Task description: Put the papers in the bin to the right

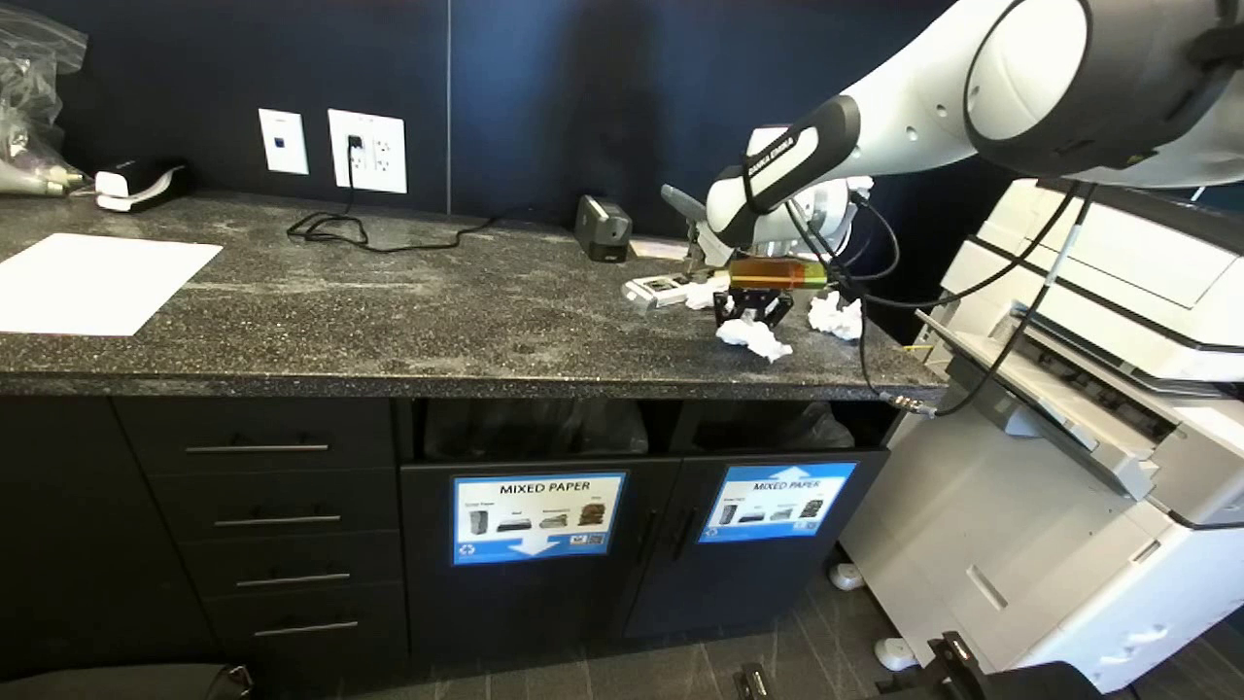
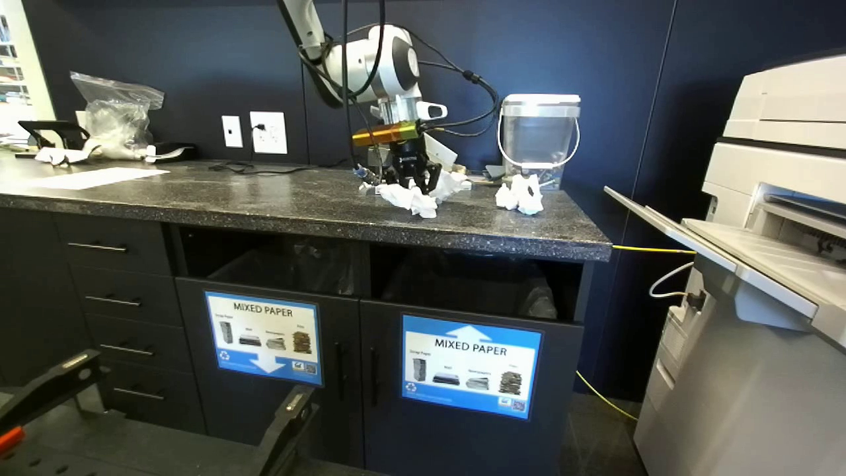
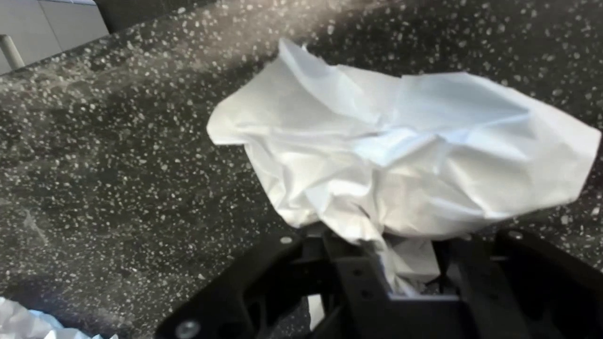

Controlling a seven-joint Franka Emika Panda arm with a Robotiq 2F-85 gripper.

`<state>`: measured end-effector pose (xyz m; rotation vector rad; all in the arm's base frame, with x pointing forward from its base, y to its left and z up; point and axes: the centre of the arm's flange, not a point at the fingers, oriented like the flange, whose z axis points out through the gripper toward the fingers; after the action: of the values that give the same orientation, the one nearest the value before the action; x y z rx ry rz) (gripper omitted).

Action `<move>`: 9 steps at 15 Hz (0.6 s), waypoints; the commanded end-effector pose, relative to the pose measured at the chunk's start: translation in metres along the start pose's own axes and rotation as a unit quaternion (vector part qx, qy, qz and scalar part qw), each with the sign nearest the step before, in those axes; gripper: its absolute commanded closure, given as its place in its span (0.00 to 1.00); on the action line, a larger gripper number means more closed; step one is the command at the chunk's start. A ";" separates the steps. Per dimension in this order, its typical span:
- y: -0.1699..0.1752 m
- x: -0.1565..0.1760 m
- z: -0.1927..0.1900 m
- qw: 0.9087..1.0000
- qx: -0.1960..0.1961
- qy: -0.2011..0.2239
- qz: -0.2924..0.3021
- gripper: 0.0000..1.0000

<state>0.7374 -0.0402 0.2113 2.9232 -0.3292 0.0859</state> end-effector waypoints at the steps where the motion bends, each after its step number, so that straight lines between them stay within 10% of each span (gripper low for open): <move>1: 0.040 -0.026 -0.010 0.998 0.056 -0.008 -0.037 0.81; 9: 0.091 -0.089 0.006 0.992 0.112 -0.002 -0.064 0.81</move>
<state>0.6745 -0.1067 0.2133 3.1066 -0.1765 0.0847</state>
